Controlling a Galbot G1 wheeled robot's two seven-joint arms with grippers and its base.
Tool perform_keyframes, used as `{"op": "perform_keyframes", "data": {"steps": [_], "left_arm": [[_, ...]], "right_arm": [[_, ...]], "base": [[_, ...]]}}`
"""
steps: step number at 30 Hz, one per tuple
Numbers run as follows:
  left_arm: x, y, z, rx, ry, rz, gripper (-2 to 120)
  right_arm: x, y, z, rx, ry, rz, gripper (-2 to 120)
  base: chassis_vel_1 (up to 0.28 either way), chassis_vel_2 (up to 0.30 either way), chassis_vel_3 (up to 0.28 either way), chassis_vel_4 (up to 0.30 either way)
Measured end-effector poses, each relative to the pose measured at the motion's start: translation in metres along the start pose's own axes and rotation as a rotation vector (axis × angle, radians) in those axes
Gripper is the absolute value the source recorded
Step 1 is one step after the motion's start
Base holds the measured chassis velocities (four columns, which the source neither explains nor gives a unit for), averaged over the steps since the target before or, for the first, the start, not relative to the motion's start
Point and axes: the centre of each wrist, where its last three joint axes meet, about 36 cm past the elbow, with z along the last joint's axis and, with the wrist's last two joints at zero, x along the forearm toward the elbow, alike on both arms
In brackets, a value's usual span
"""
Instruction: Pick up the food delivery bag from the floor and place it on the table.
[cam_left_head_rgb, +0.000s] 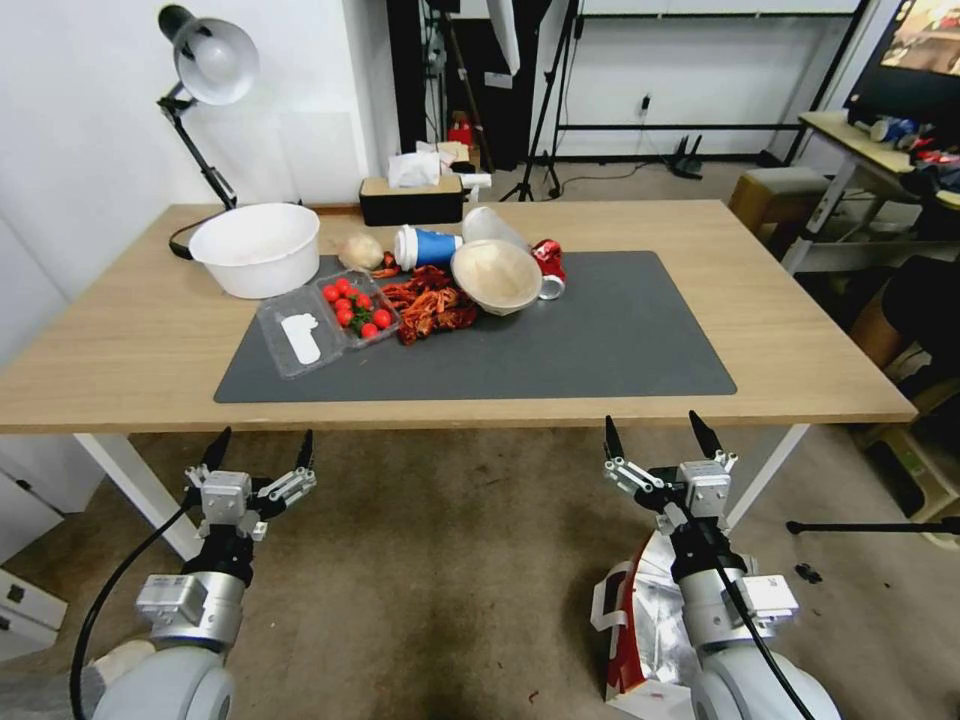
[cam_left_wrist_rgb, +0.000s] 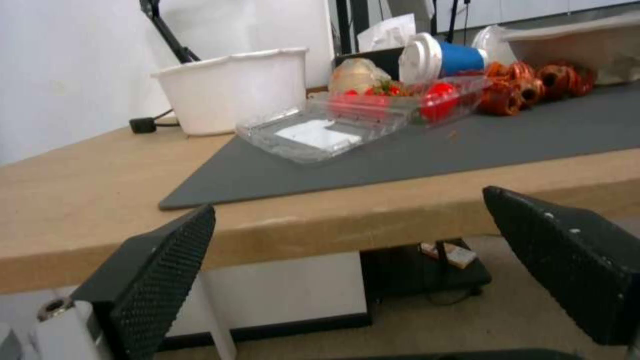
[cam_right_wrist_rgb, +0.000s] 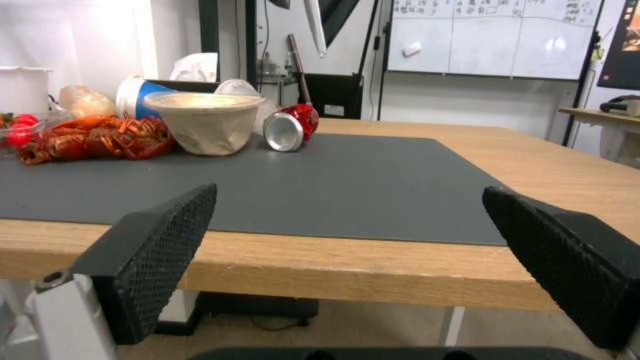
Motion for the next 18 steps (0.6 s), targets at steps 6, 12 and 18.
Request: {"op": "perform_keyframes", "data": {"steps": [6,12,18], "left_arm": [[0.0002,-0.0002,0.0009,-0.005,0.001,0.002,100],[0.0005,-0.0014,0.0017,-0.008,0.003,0.008,100],[0.0009,-0.0031,0.0025,-0.011,0.005,0.013,100]], "right_arm": [[0.0001,0.0007,-0.0009,-0.004,-0.002,0.004,100],[0.0013,0.0014,-0.0017,-0.005,-0.003,0.008,100],[0.0023,0.0012,-0.003,-0.005,-0.006,0.009,100]], "base": [[0.0,0.0,0.0,0.0],[0.0,0.0,0.0,0.0],[0.0,0.0,0.0,0.0]]}}
